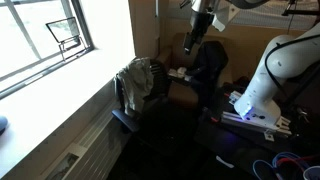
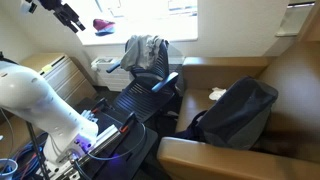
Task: Put the white cloth on the seat
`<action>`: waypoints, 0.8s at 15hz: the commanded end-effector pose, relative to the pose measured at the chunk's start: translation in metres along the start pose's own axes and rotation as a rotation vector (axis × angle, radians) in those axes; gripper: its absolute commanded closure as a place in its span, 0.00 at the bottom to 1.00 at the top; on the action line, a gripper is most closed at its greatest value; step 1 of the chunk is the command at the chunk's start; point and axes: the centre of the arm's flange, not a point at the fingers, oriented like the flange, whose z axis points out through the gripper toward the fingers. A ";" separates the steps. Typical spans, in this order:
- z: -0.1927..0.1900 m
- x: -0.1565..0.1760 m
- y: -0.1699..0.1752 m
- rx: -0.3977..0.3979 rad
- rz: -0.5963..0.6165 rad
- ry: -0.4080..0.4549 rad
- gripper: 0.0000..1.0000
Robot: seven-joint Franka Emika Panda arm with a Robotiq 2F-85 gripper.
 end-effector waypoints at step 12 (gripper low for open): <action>0.138 0.192 0.136 0.148 -0.328 0.335 0.00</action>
